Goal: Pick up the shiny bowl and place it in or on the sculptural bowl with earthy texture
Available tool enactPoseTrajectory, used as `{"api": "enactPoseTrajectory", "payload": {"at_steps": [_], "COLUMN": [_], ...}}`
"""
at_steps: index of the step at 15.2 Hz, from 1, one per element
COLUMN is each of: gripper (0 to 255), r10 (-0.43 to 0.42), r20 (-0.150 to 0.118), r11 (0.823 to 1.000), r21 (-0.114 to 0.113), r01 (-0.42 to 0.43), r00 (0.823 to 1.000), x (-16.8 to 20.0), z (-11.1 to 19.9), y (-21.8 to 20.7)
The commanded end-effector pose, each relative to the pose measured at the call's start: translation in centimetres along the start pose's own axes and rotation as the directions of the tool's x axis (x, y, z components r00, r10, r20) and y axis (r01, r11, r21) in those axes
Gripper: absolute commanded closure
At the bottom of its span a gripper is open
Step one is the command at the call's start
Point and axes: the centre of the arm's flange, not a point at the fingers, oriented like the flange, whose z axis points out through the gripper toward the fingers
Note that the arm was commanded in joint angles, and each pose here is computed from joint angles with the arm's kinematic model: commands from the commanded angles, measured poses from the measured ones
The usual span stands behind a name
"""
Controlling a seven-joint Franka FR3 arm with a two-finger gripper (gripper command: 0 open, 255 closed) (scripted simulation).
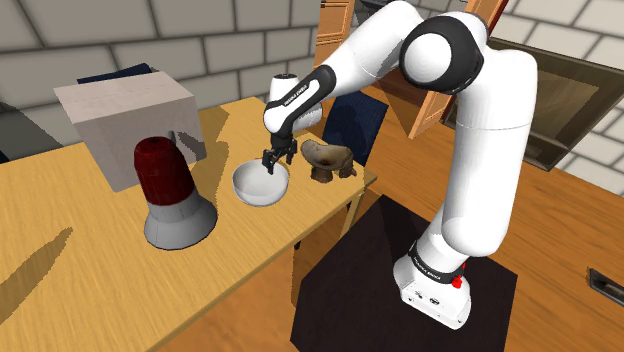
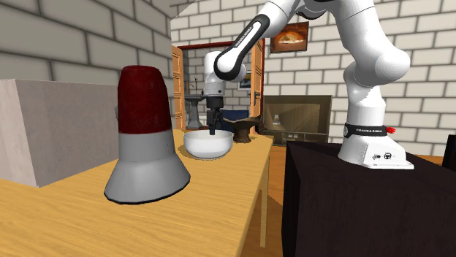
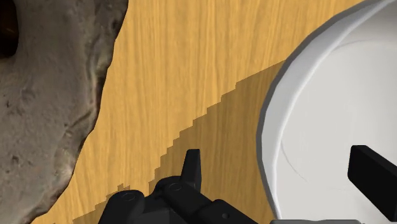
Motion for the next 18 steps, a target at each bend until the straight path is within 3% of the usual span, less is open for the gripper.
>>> {"api": "enactPoseTrajectory", "payload": {"at_steps": [1, 5, 6, 15, 18], "gripper": [0, 0, 255, 255, 255], "r10": [0.000, 0.000, 0.000, 0.000, 0.000], "r20": [0.000, 0.000, 0.000, 0.000, 0.000], "r11": [1.000, 1.000, 1.000, 1.000, 1.000], "r21": [0.000, 0.000, 0.000, 0.000, 0.000], "r01": [0.000, 0.000, 0.000, 0.000, 0.000], "r00": [1.000, 1.000, 1.000, 1.000, 1.000], "x": [0.0, 0.0, 0.0, 0.0, 0.0], "z": [0.1, 0.1, 0.1, 0.1, -1.5], "y": [0.0, 0.0, 0.0, 0.0, -0.1]}}
